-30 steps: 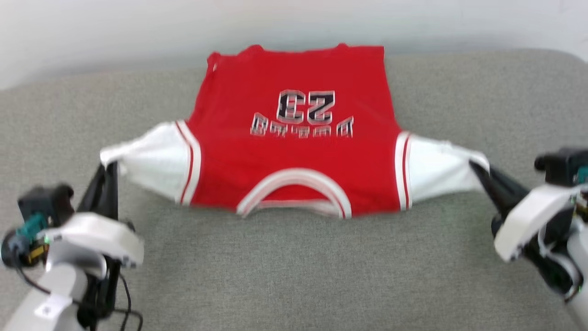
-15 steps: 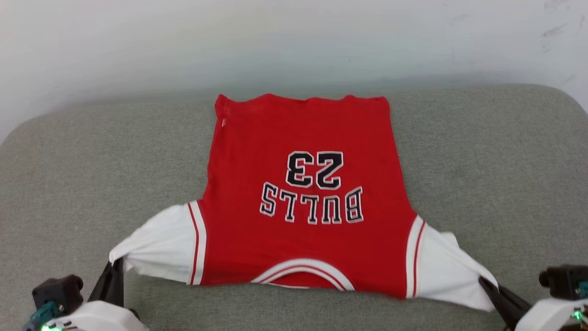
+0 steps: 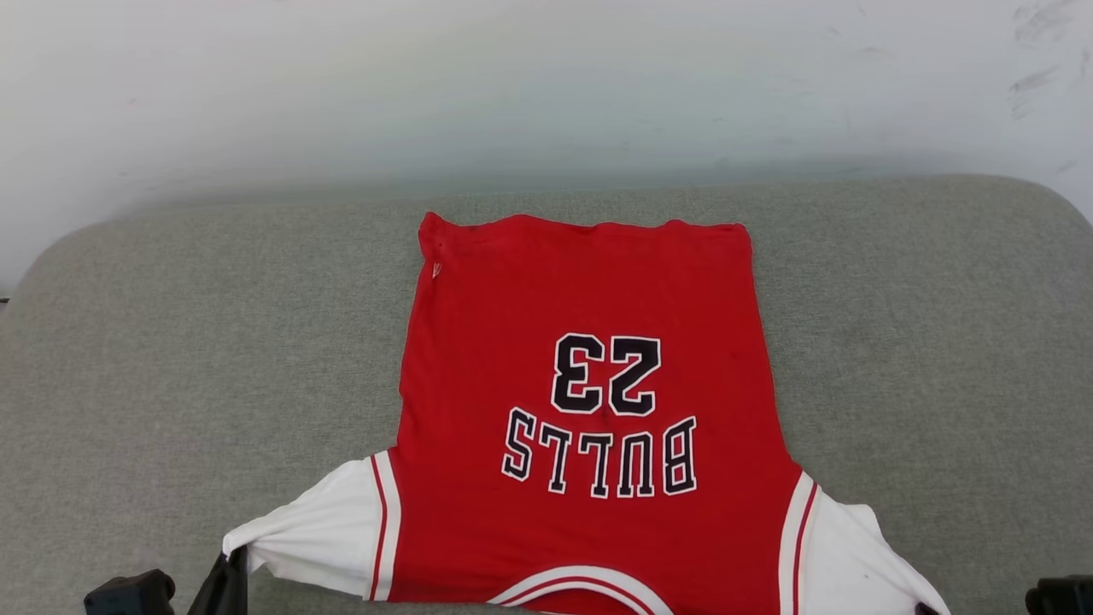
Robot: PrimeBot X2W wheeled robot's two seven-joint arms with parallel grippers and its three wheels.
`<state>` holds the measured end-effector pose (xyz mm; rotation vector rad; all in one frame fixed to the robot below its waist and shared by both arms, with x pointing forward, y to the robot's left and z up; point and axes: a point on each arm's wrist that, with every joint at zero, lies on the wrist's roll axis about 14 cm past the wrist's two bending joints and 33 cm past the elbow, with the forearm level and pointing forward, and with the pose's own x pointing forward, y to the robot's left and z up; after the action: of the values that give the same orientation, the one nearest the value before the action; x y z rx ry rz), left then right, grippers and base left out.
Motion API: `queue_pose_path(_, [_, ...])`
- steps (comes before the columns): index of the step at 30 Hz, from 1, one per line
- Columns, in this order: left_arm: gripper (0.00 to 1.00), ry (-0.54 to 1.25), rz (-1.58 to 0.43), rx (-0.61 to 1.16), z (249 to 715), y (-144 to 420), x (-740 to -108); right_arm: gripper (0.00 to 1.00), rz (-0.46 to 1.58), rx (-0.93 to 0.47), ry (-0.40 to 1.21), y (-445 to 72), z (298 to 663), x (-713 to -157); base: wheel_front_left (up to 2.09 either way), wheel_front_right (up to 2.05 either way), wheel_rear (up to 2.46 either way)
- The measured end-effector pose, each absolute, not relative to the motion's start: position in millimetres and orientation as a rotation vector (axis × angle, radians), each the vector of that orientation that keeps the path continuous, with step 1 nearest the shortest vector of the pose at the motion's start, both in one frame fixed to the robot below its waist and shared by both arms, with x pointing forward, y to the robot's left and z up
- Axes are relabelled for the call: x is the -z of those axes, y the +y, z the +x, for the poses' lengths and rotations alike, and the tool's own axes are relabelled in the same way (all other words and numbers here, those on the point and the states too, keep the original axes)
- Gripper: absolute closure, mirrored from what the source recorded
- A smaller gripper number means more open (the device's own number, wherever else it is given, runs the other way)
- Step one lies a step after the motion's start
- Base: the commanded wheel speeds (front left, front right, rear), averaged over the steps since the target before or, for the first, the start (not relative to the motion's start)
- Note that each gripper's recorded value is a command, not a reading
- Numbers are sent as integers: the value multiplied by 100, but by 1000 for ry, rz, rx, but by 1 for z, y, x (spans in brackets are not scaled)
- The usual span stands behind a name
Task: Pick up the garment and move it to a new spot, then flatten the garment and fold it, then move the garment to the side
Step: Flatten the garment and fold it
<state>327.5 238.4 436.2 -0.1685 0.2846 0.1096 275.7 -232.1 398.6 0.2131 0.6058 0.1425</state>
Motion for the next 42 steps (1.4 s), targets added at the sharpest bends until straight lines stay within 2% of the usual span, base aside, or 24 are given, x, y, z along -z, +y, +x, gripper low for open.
queue_pose_path(3, [100,286,-168,-87,330,233,-437,100,200,-148,586,-230,281,-405,0,0,0])
queue_pose_path(4, [100,283,-167,-81,331,231,-437,84,195,-151,582,-229,283,-408,0,0,0])
queue_pose_path(5, [100,280,-166,-75,333,228,-438,54,191,-154,574,-228,284,-410,0,0,0])
queue_pose_path(6, [100,277,-169,-66,335,226,-439,0,180,-160,570,-228,286,-413,0,0,0])
queue_pose_path(14, [100,263,-187,-24,343,206,-440,0,124,-197,421,-225,330,-460,0,0,0])
queue_pose_path(19, [100,233,-183,-14,354,202,-446,0,67,-185,239,-238,385,-520,0,0,0])
queue_pose_path(26, [100,188,-177,10,382,194,-455,0,-40,-230,138,-235,462,-578,0,0,0])
queue_pose_path(31, [100,184,-170,11,399,192,-450,0,-114,-280,251,-221,516,-572,0,0,0])
queue_pose_path(36, [100,191,-165,6,413,191,-441,0,-147,-317,501,-208,555,-531,0,0,0])
queue_pose_path(42, [100,205,-160,-5,425,191,-427,0,-171,-345,776,-193,584,-479,0,0,0])
